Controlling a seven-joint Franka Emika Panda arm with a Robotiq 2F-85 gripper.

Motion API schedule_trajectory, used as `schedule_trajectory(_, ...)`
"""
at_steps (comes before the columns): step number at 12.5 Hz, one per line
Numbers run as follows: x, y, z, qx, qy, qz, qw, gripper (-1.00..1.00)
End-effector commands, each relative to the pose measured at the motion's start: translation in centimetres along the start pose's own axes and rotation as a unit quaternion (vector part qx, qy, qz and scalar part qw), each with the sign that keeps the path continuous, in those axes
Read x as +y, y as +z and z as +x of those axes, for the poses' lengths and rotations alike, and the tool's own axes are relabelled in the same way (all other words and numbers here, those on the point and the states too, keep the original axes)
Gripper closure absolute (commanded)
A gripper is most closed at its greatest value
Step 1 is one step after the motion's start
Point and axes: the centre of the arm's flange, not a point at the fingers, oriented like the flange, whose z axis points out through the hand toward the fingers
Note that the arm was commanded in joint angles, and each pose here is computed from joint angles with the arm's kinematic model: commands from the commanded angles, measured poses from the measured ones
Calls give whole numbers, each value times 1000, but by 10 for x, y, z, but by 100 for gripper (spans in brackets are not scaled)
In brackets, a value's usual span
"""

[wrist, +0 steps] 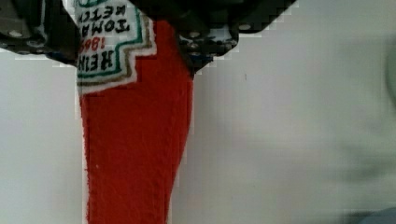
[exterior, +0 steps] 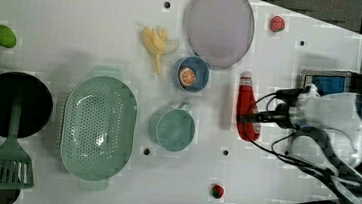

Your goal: Pick Ketchup from the table and place it in strainer.

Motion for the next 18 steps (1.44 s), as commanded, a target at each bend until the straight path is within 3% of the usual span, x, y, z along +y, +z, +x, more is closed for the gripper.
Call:
schedule_trajectory(1,-11,-148,-3,68,-11,-24,997,-24)
schedule_trajectory(2,-21,-181,-7,75,-11,-29,997,-24)
schedule_trajectory(6,-110,-243,-21,55,33,-19,998,-24)
schedule_trajectory(8,-175,-251,-21,70,57,-17,996,-24)
schedule_trajectory(12,-293,-225,-38,70,106,-10,992,-24)
schedule_trajectory(15,-372,-189,-43,89,126,44,987,-24)
schedule_trajectory(18,-419,-138,-42,59,171,93,979,-32)
